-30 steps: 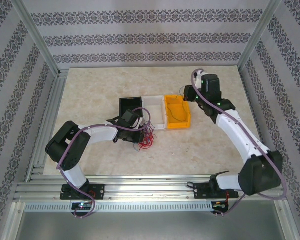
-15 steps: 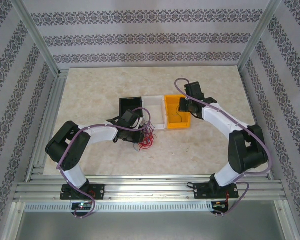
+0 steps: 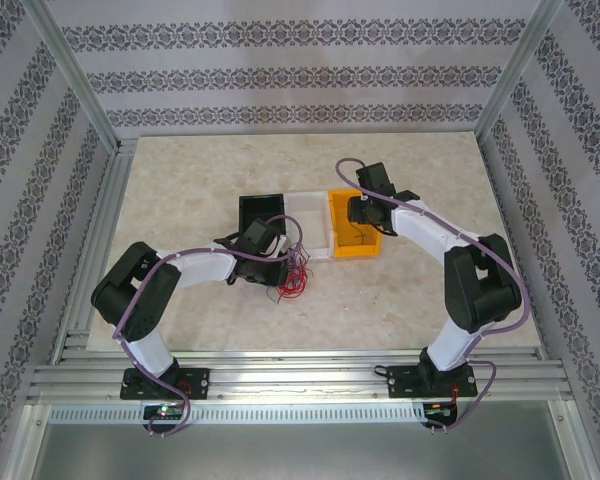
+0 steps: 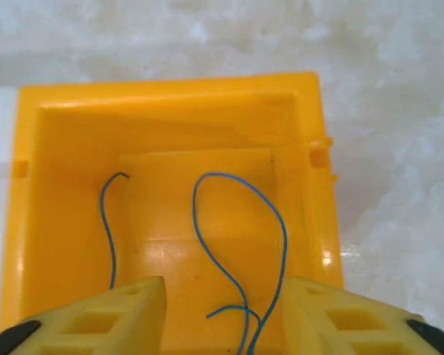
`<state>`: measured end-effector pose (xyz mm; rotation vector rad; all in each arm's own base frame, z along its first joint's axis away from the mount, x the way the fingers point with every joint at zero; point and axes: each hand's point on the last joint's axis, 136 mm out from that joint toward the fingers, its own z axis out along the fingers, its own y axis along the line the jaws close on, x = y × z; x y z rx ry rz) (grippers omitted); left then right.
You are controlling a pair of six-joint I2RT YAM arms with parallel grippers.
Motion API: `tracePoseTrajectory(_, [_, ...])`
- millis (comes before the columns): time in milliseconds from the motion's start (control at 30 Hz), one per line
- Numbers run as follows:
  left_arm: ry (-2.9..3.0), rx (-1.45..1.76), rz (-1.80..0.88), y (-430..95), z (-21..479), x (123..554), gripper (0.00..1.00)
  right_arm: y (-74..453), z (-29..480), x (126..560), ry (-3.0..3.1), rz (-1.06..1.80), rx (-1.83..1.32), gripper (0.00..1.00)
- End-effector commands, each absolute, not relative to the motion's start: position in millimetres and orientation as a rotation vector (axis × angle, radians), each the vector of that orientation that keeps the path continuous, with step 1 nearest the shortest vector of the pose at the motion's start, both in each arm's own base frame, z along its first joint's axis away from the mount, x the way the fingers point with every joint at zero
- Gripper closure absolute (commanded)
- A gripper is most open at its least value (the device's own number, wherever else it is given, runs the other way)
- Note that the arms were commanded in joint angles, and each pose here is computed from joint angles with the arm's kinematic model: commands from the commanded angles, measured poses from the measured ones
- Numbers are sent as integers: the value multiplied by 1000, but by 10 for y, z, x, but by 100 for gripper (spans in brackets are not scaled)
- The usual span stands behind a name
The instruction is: Untangle the cables
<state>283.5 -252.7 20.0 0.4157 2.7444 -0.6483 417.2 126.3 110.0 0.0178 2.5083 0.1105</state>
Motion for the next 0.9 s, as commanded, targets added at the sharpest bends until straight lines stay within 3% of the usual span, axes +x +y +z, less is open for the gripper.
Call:
tracePoseTrajectory(0, [2733, 468, -590, -2484, 241, 2811, 87, 1205, 1639, 4253, 2360, 92, 26, 45])
tracePoseTrajectory(200, [2687, 508, -623, -2561, 387, 2821, 80, 1196, 1880, 4086, 2297, 148, 3, 42])
tracePoseTrajectory(433, [2626, 644, -802, -2830, 581, 2618, 41, 1823, 1847, 3458, 2292, 465, -280, 43])
tracePoseTrajectory(600, [2510, 489, -687, -2594, 873, 2768, 24, 2185, 1626, 2899, 2319, 575, -480, 40])
tracePoseTrajectory(867, [2460, 250, -563, -2033, 1021, 2785, 17, 2654, 1273, 2512, 2387, 672, -655, 34])
